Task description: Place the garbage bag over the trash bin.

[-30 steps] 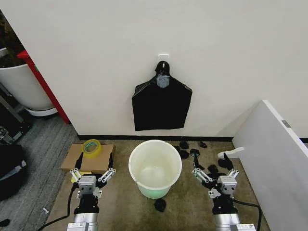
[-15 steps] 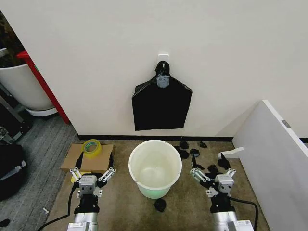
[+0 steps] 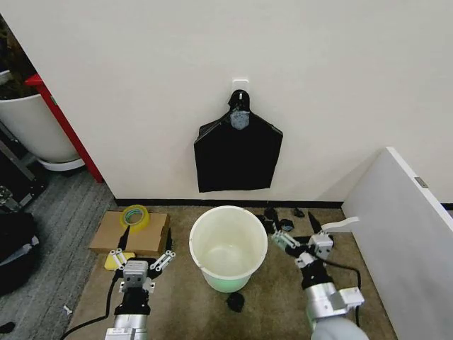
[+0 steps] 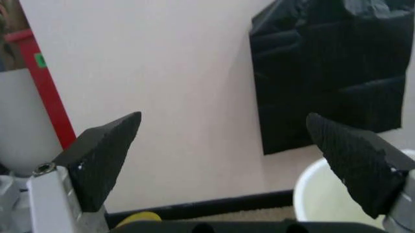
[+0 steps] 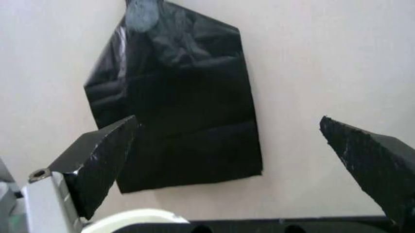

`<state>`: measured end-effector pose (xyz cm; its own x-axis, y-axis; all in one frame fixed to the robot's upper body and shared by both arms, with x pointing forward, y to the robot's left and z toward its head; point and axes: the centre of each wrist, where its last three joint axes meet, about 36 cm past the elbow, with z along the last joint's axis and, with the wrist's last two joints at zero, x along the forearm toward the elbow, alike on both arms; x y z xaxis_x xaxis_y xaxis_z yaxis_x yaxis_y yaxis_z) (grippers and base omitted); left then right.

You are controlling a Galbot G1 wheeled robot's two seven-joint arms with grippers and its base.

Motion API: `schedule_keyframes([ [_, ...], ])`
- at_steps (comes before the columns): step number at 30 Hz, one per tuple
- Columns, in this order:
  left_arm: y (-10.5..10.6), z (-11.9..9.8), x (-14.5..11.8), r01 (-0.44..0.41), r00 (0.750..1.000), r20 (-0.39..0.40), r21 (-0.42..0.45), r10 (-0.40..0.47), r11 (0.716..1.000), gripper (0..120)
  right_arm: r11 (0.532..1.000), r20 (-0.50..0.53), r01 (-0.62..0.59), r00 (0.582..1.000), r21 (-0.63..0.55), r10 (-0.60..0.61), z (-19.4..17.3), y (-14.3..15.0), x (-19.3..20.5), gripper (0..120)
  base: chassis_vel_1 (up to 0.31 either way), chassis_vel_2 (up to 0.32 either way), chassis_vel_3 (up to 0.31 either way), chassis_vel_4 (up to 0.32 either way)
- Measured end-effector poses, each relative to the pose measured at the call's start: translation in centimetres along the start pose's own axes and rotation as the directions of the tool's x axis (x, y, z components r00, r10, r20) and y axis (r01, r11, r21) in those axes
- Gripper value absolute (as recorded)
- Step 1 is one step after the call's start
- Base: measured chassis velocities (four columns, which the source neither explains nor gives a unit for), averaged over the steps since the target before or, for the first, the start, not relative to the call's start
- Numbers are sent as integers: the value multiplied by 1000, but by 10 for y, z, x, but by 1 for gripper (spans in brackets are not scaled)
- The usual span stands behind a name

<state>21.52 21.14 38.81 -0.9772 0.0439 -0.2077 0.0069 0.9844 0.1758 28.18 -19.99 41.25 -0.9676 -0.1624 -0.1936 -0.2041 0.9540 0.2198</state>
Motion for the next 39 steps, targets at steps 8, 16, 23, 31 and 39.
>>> schedule_keyframes([
  [8, -1, -1, 5, 0, 1000, -3, -6, 0, 1000, 100, 993, 16, 108, 994, -53, -107, -1, -7, -52, 100, 0, 0, 0, 0],
  [16, 1, -3, 9, 10, 1000, -4, -21, -10, 1000, 100, 978, 43, 189, 982, -92, -185, -13, -16, -108, 100, 0, 0, 0, 0],
  [23, -1, -4, 13, 29, 999, -13, -24, -29, 999, 100, 951, 46, 277, 961, -136, -273, -22, -4, -167, 100, 0, 0, 0, 0],
  [31, -3, -2, 13, 50, 999, -18, -22, -51, 998, 100, 937, 59, 303, 953, -175, -297, -26, 15, -216, 100, 0, 0, 0, 0],
  [39, -2, -2, 12, 63, 998, -20, -12, -64, 998, 100, 932, 68, 285, 959, -224, -276, -37, 17, -247, 100, 0, 0, 0, 0],
])
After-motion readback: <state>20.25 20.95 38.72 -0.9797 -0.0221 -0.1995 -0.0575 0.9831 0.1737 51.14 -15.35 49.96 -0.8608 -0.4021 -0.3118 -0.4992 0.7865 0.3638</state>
